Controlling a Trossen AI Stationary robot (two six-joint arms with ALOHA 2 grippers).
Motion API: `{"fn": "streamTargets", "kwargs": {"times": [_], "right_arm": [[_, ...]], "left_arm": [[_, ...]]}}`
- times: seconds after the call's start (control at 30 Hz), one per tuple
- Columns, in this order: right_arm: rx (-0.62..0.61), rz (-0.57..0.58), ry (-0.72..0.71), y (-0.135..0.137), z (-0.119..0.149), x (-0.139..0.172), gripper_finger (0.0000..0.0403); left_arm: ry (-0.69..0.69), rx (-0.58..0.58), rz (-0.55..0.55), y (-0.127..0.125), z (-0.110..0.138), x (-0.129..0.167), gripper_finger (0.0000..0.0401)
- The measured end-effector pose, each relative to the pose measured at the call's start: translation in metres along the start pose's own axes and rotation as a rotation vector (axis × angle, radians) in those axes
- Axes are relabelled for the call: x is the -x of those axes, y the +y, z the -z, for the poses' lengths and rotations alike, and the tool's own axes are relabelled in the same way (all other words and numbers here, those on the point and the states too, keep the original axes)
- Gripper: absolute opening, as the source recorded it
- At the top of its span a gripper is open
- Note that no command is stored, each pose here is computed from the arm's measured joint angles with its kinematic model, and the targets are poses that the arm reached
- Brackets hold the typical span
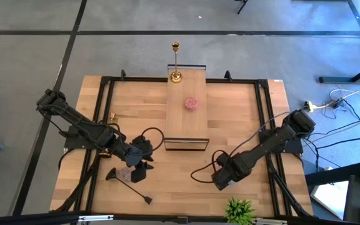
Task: Pick & Place candle stick holders
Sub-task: Put the blue scented candle on the shelf
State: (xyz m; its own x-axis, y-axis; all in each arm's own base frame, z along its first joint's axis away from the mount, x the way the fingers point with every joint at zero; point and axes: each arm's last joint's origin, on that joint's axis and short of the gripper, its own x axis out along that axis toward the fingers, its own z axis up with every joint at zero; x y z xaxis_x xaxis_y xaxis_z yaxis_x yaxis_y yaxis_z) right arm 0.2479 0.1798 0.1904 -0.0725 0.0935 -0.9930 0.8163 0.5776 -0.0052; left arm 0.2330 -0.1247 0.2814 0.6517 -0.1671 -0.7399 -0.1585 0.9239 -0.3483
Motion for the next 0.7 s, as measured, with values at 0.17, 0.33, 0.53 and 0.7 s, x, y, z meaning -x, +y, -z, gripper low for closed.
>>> {"fn": "streamTargets", "kwargs": {"times": [0.17,0.33,0.53,0.7], "right_arm": [[-0.001,-0.027,-0.032,0.003,-0.001,0.0,0.0371],[-0.003,-0.028,-0.04,0.003,0.001,0.0,0.0371],[0.015,-0.001,-0.029,0.0,0.01,-0.001,0.0371],[0.013,0.044,-0.031,-0.004,0.016,-0.002,0.0371]], "left_arm": [[-0.017,-0.004,-0.02,0.001,-0.001,0.0,0.0152],[-0.066,-0.006,-0.074,0.003,-0.003,0.0,0.0154],[-0.095,0.059,-0.116,0.013,-0.011,-0.002,0.0155],[-0.074,0.092,-0.102,0.023,-0.019,-0.003,0.0155]]}}
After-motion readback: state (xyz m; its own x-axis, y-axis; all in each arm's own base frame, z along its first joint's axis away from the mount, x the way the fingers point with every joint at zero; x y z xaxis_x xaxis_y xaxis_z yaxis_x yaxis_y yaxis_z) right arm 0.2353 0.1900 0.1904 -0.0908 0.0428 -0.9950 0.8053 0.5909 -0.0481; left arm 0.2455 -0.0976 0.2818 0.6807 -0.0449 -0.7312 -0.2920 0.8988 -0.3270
